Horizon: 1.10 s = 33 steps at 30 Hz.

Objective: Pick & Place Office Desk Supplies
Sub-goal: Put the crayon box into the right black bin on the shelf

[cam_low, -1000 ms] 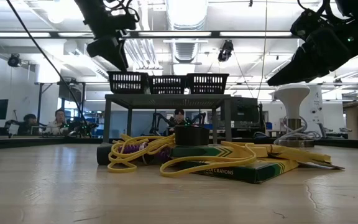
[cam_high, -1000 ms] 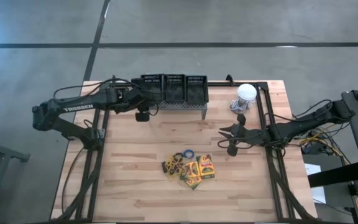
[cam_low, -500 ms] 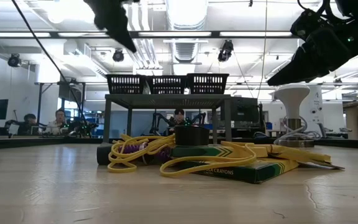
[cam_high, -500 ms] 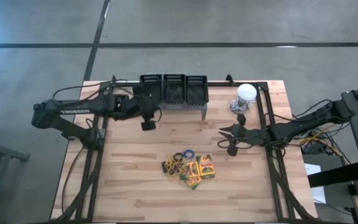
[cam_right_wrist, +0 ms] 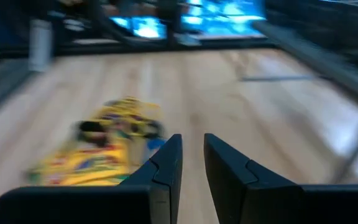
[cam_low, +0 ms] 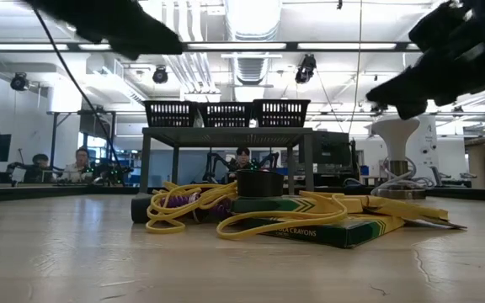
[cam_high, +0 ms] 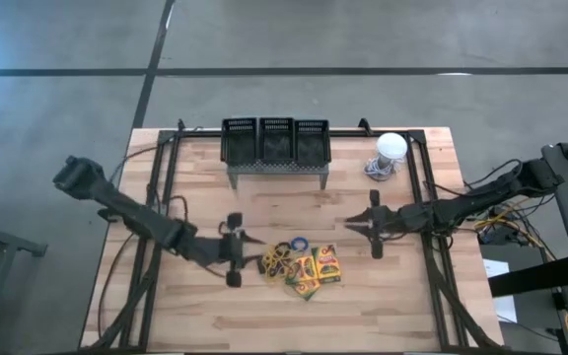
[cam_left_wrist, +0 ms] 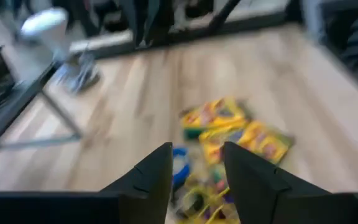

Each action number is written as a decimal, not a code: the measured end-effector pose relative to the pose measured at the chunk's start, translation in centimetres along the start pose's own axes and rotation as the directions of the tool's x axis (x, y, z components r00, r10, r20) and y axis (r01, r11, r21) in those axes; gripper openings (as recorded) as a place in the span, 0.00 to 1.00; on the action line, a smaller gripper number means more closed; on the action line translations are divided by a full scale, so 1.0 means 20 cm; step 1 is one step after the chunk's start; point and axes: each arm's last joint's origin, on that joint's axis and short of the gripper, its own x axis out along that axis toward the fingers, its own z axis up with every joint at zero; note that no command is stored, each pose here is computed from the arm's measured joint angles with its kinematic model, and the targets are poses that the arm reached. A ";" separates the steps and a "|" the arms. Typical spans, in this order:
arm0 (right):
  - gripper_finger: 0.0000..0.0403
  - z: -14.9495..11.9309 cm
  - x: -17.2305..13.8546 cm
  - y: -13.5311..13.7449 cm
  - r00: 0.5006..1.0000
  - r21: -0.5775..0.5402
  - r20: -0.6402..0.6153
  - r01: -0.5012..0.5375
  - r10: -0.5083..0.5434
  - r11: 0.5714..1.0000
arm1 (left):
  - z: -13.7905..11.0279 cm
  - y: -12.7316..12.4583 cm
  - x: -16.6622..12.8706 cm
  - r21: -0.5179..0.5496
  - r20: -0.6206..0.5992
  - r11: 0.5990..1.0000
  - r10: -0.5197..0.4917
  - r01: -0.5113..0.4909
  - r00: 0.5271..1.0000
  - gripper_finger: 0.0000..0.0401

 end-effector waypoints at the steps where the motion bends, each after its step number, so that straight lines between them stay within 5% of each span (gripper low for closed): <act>1: 0.17 0.00 0.00 0.01 0.999 0.005 0.003 -0.040 0.040 0.999 | -0.04 -0.02 0.00 -0.008 0.034 1.000 -0.005 0.006 0.999 0.37; 8: 0.31 0.00 0.04 0.06 0.953 0.035 -0.092 -0.285 0.288 0.958 | -0.23 -0.02 0.10 -0.045 0.021 0.995 0.090 -0.089 0.996 0.37; 16: 0.52 0.03 0.18 0.26 0.800 -0.001 -0.352 -0.519 0.486 0.855 | -0.23 0.02 0.33 -0.110 -0.018 0.973 0.204 -0.205 0.979 0.37; 22: 0.56 0.06 0.24 0.47 0.709 -0.211 -0.680 -0.432 0.186 0.877 | -0.29 0.05 0.47 -0.223 -0.105 0.954 0.179 -0.198 0.978 0.37; 26: 0.56 0.05 0.26 0.61 0.720 -0.310 -0.694 -0.305 0.005 0.900 | -0.33 0.06 0.50 -0.201 -0.170 0.955 0.188 -0.220 0.967 0.37; 33: 0.56 -0.16 0.35 0.74 0.750 -0.326 -0.661 -0.247 -0.033 0.912 | -0.33 0.07 0.49 -0.212 -0.173 0.950 0.193 -0.228 0.966 0.37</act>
